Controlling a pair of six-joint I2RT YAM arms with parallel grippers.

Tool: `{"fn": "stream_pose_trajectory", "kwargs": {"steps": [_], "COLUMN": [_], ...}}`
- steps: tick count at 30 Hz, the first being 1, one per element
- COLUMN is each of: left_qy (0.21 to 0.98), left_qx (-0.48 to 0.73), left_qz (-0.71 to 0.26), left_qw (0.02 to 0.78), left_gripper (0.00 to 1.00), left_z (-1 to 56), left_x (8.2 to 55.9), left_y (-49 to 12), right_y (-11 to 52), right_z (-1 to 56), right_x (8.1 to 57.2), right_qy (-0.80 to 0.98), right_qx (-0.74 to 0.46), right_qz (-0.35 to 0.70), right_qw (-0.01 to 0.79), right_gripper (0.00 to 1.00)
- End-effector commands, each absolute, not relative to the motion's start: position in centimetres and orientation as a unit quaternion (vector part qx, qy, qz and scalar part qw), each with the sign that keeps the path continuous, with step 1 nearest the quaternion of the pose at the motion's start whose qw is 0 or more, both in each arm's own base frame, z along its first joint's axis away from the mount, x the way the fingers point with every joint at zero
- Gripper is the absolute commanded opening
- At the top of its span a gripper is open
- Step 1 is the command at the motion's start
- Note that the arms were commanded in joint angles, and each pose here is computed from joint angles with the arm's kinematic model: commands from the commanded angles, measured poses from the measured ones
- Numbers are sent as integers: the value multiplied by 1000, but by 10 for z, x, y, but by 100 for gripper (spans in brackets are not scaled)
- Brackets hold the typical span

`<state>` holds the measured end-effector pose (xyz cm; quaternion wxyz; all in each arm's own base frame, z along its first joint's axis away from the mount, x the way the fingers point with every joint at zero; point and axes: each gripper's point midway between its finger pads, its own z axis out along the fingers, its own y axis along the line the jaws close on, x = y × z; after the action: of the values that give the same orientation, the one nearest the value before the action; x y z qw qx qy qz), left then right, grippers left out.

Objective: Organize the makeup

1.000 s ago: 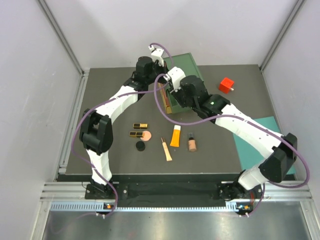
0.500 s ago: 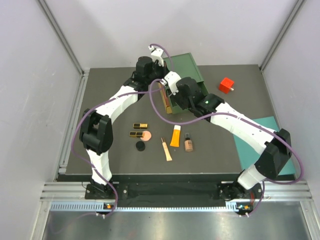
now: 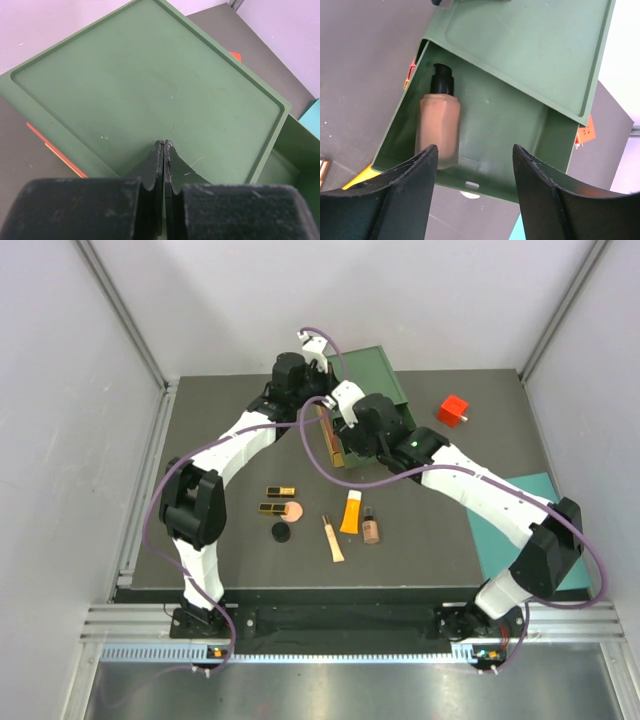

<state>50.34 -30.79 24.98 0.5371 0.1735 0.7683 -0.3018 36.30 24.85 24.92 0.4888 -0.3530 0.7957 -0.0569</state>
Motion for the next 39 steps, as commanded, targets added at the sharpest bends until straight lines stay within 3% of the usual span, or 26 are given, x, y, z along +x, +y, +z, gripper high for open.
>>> {"fn": "stream_pose_trajectory", "kwargs": {"steps": [1,8,20,39], "left_qy": [845,846,850,852], "left_qx": [173,172,172,174], "left_qz": [-260,-257,-256,-258], "left_qw": [434,433,427,420], "left_gripper": [0,0,0,0], "left_z": [166,165,160,154], "left_x": [487,489,489,487], "left_y": [-294,-293,-293,-294], "right_y": [237,239,246,231], "right_z": [304,325,219,75], "right_x": [369,336,254,222], "right_qy": [780,786,857,930], "right_qx": [-288,-247,-247,-243], "right_qz": [-46,53,184,110], "right_qw": [554,565,412,255], "right_gripper": [61,66,63,57]}}
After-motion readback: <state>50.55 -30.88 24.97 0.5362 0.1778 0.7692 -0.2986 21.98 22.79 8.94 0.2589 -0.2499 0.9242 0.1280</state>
